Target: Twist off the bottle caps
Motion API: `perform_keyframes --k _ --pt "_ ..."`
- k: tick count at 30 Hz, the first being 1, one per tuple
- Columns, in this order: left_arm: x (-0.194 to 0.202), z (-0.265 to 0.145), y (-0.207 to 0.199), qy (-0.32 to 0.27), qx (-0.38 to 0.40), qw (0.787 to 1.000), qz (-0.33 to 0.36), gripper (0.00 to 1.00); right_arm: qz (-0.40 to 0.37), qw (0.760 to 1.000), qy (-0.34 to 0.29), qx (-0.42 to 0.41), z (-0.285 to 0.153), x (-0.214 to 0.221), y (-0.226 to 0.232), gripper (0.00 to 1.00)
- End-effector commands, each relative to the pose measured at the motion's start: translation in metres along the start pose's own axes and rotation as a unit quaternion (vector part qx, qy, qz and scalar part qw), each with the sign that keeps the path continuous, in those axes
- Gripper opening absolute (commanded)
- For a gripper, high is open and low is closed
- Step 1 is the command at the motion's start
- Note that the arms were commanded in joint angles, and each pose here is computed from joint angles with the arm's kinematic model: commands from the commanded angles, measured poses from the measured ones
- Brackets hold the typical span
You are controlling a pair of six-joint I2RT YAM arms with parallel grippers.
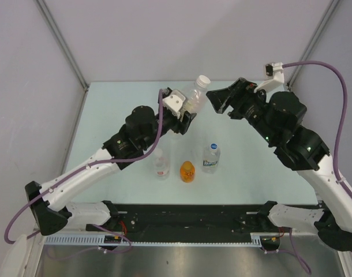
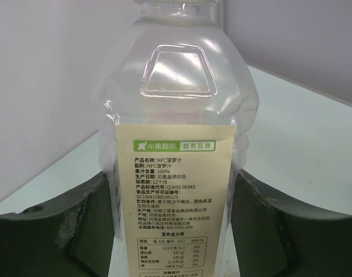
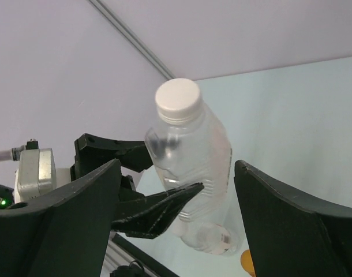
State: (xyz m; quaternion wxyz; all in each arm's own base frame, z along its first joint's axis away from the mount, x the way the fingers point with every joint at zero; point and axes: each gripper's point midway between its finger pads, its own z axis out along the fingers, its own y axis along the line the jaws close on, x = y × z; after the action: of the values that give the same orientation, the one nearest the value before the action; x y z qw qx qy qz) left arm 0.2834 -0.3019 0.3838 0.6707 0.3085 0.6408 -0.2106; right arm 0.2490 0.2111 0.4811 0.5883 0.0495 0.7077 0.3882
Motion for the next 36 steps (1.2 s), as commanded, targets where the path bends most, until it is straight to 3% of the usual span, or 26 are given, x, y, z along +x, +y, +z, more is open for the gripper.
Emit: perform_keyframes --k 1,14,20,36 --pt "-0.017 -0.001 0.029 -0.015 -0.083 0.996 0.029 0.0 -0.02 0.999 -0.051 0.003 0.016 -0.023 0.019 0.83" --pt "-0.015 -0.005 0.02 -0.015 -0.065 0.997 0.039 0.0 0.011 0.995 -0.092 0.033 0.054 -0.019 0.011 0.78" --pt "-0.012 -0.006 0.013 -0.012 -0.054 0.998 0.035 0.0 0.014 0.997 -0.076 0.027 0.069 -0.011 0.013 0.75" --pt "-0.008 -0.006 0.005 -0.009 -0.045 0.998 0.037 0.0 0.014 0.998 -0.053 0.026 0.079 0.002 0.001 0.55"
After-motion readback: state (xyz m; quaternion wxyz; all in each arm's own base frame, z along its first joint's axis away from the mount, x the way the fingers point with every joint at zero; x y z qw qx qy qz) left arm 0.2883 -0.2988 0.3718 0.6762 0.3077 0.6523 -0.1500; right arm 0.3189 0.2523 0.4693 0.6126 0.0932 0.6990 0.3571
